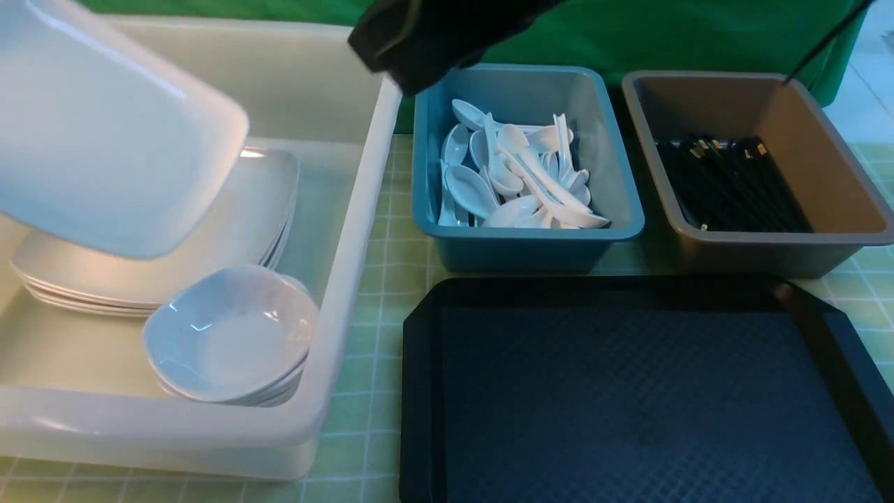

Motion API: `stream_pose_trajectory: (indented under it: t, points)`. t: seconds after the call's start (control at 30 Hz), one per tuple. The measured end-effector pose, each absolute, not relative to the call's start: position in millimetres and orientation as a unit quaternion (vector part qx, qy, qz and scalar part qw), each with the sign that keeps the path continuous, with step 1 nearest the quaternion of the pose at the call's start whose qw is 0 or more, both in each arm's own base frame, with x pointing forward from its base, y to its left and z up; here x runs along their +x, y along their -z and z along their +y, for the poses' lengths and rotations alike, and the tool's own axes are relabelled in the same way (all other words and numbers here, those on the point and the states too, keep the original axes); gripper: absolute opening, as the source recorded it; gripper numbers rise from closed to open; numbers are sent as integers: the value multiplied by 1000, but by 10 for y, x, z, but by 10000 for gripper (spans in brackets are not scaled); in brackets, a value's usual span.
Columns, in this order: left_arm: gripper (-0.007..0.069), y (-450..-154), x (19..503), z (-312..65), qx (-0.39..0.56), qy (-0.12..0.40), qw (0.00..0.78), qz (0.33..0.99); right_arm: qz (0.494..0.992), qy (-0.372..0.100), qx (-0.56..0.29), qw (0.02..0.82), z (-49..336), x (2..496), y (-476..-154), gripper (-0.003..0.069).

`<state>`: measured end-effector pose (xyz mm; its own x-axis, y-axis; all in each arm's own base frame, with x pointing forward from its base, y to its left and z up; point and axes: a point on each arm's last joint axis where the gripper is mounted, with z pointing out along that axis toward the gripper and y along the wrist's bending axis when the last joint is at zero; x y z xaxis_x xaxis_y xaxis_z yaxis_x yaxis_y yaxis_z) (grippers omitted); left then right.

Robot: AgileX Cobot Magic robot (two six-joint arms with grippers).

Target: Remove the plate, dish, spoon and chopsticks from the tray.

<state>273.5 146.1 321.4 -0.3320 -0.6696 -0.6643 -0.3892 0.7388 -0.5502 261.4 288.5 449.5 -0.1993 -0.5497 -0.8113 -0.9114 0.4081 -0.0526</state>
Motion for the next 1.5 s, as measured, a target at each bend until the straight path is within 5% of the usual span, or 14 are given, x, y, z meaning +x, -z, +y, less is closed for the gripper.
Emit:
stream_pose_trajectory:
  t: [0.5,0.83,1.0,1.2,1.33,1.43,1.5]
  points:
    - [33,-2559,3090,1441,-343,157,415,828,747,-237,-490,382,2979,2628,-4413,11]
    - [353,-2473,3121,1453,-336,153,401,839,754,-246,-478,377,2982,2622,-4414,11]
    - [461,-2778,3165,1502,-299,122,427,845,763,-254,-469,366,2996,2599,-4403,11]
    - [451,-3230,3132,1469,-265,111,453,844,766,-256,-468,358,3001,2582,-4395,11]
    - [363,-3490,3106,1288,-234,142,461,844,767,-252,-469,359,2997,2581,-4396,11]
    - [131,-3769,3087,790,-138,175,474,852,775,-223,-455,378,2875,2595,-4481,11]
    - [55,-3864,3052,499,-83,183,479,854,779,-210,-441,392,2771,2588,-4568,11]
